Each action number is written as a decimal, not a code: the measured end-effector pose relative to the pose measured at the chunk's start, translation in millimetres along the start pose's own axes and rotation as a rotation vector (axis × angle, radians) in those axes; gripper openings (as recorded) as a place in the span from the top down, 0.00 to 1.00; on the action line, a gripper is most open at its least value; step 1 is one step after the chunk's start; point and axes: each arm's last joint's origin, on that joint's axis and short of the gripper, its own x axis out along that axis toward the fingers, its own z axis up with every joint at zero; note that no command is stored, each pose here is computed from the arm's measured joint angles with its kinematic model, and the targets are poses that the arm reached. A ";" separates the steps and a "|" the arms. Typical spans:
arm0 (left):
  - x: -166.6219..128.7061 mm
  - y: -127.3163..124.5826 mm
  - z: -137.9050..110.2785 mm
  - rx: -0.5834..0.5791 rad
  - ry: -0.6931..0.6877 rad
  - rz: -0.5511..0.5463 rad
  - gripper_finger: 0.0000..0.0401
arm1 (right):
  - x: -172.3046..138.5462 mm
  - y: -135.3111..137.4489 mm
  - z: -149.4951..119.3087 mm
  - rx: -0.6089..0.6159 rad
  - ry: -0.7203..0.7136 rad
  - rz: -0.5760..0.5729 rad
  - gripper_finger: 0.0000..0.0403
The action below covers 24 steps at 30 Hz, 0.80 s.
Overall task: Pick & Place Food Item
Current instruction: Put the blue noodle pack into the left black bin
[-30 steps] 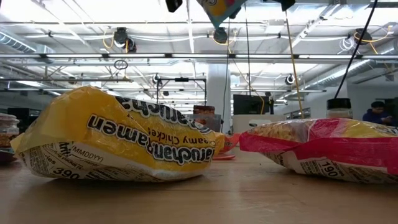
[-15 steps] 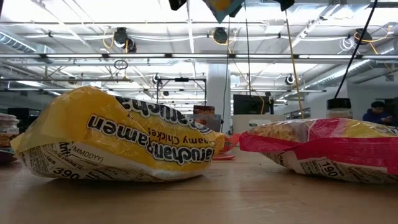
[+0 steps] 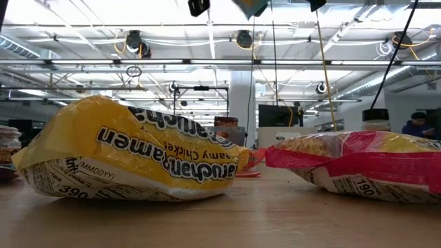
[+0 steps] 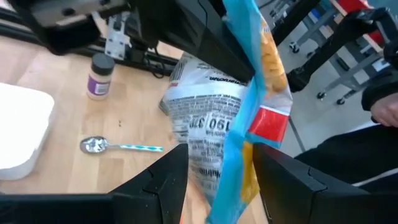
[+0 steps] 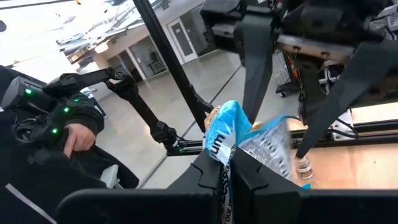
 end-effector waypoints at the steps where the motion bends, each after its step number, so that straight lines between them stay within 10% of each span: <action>1: 2.1 0.0 -0.3 -0.001 0.005 -0.003 0.52 | 0.0 0.0 0.0 0.000 0.000 0.000 1.00; 13: -0.8 4.0 1.4 -0.008 -0.010 -0.010 0.53 | 0.0 0.0 -0.2 0.004 0.002 0.001 1.00; 24: -3.8 4.6 6.2 0.001 -0.044 -0.081 0.76 | -0.1 -1.2 -2.8 0.013 0.021 -0.006 1.00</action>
